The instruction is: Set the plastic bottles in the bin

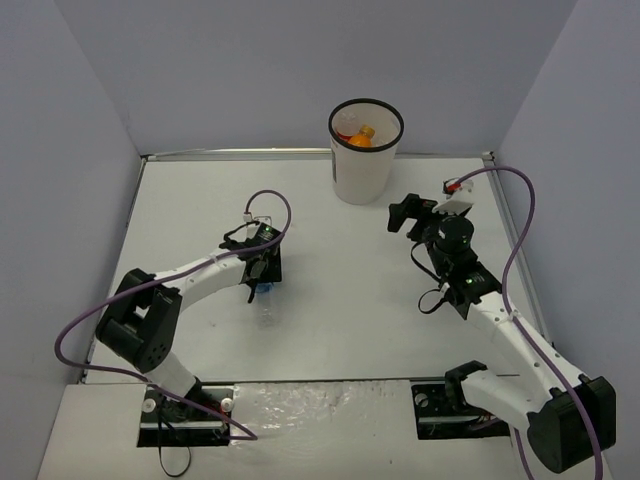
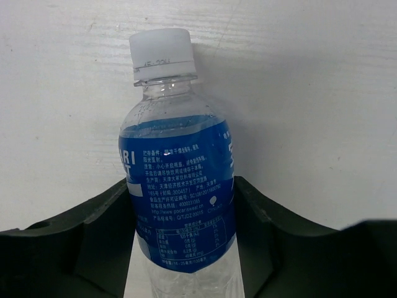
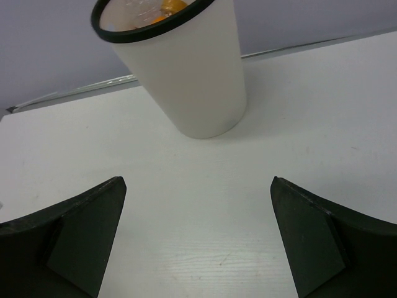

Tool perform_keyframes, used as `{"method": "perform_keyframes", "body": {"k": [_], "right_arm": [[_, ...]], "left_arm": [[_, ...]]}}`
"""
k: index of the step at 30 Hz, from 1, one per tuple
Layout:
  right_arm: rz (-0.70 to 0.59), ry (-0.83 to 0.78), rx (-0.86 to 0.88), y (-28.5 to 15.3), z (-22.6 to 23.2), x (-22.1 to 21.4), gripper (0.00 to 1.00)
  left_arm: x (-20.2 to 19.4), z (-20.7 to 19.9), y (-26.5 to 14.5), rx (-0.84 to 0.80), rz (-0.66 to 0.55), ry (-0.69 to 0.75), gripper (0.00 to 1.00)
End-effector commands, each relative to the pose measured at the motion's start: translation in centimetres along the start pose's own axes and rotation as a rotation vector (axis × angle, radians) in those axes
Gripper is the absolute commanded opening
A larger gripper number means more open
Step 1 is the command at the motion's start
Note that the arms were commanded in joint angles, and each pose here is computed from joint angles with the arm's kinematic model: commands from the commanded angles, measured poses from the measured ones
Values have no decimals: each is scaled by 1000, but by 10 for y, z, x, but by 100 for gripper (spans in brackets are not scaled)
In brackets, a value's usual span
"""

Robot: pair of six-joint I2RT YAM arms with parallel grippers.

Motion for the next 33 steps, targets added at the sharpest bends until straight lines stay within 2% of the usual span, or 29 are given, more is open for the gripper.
{"method": "perform_keyframes", "body": {"k": [1,2,3,4,5,8,11,15,17,22,28,33], "right_arm": [[-5,17,264,-7,26,12,100],[51,6,369,-9,34,7,100],[37,6,387,-9,36,9,100],[97,-8,513,-11,45,5,100],[105,-6,588,-12,51,6,100],[259,4,786,-10,66,-9,100],[429,-20,866,3,75,-31,100],[588,-152,917,4,107,-66,100],[608,-199,974,5,124,-75,100],[623,-190,1120,6,158,-91,100],[564,-145,1094,23,175,-99,100],[589,-83,1107,36,186,-112,99]], "left_arm": [[28,-4,-16,-16,-133,-70,44],[33,-4,-22,-22,-160,-81,44],[35,-4,-23,-20,-167,-83,44],[41,-3,-31,-35,-205,-99,44],[47,-4,-37,-49,-236,-108,43],[64,-2,-63,-103,-368,-154,42],[79,1,-92,-189,-527,-182,42],[88,3,-122,-301,-714,-213,42],[90,5,-133,-326,-762,-227,42],[88,7,-148,-373,-815,-261,42],[82,8,-161,-440,-855,-278,42],[81,9,-167,-473,-883,-286,43]]}}
Point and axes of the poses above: each gripper's point midway between its finger pads, its own y axis out along the fingers, its own z axis along the line the jaws close on, x = y × z, the point moved 10 cm from there along -y, back along the fingers, and after that the axes turned 10 degrees about y, right-handed, at the moved point
